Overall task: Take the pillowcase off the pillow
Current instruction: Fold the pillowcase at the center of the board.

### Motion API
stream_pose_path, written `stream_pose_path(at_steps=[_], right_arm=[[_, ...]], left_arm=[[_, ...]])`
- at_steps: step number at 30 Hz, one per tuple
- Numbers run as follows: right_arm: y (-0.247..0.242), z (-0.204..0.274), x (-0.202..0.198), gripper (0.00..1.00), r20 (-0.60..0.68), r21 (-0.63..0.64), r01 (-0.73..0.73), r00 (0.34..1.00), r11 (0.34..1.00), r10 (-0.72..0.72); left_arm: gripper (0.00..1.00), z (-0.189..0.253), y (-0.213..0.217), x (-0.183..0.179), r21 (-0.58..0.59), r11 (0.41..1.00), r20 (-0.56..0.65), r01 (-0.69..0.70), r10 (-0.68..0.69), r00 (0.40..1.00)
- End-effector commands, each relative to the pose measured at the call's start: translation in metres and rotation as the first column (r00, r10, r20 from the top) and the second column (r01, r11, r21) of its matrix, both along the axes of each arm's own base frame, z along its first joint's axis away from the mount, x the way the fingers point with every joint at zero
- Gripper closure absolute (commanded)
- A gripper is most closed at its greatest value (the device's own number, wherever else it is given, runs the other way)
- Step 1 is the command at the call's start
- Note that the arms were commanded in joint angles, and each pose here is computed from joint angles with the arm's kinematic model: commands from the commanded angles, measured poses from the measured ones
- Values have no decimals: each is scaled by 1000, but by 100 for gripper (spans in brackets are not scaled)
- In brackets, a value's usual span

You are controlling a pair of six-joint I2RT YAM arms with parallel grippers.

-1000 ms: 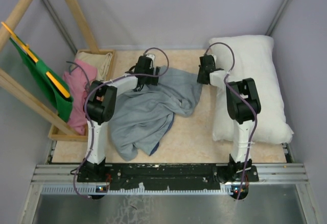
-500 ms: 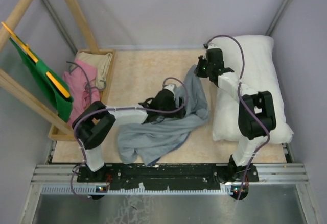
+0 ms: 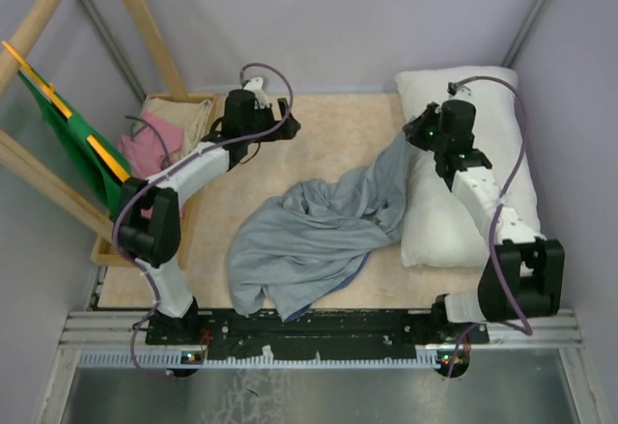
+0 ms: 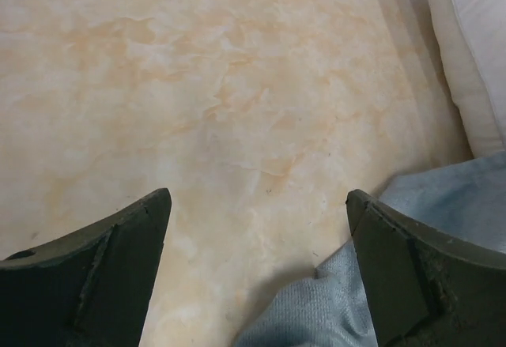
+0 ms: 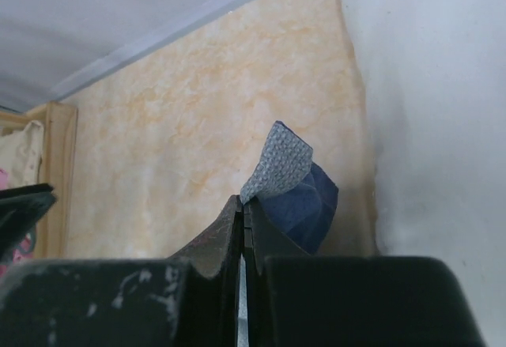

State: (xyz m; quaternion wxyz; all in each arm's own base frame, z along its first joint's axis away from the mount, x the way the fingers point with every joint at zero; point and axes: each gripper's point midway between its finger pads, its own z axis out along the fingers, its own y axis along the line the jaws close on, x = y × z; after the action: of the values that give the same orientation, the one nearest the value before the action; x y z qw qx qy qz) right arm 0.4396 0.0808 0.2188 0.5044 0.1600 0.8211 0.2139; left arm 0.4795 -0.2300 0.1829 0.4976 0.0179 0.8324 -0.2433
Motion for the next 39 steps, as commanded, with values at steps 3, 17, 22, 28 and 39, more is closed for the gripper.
stream_pose_path(at_steps=[3,17,22,28,39], right_arm=[[-33,64,-43,100,143,70,179,972,981,-188],[-43,85,-79,100,124,49,172,976,984,-177],[-33,89,-77,100,145,62,114,982,992,-122],[-13,90,-64,100,159,81,-2,987,997,-11],[79,143,-17,100,227,21,-240,946,970,230]], left_arm=[[4,-72,-72,-7,129,934,-124,333,-318,940],[10,-152,-170,-135,106,706,-238,700,-665,708],[94,-153,-156,-167,50,695,-262,717,-684,681],[100,-121,-98,-129,188,829,-247,526,-478,843],[100,115,101,-23,369,862,240,-347,273,932]])
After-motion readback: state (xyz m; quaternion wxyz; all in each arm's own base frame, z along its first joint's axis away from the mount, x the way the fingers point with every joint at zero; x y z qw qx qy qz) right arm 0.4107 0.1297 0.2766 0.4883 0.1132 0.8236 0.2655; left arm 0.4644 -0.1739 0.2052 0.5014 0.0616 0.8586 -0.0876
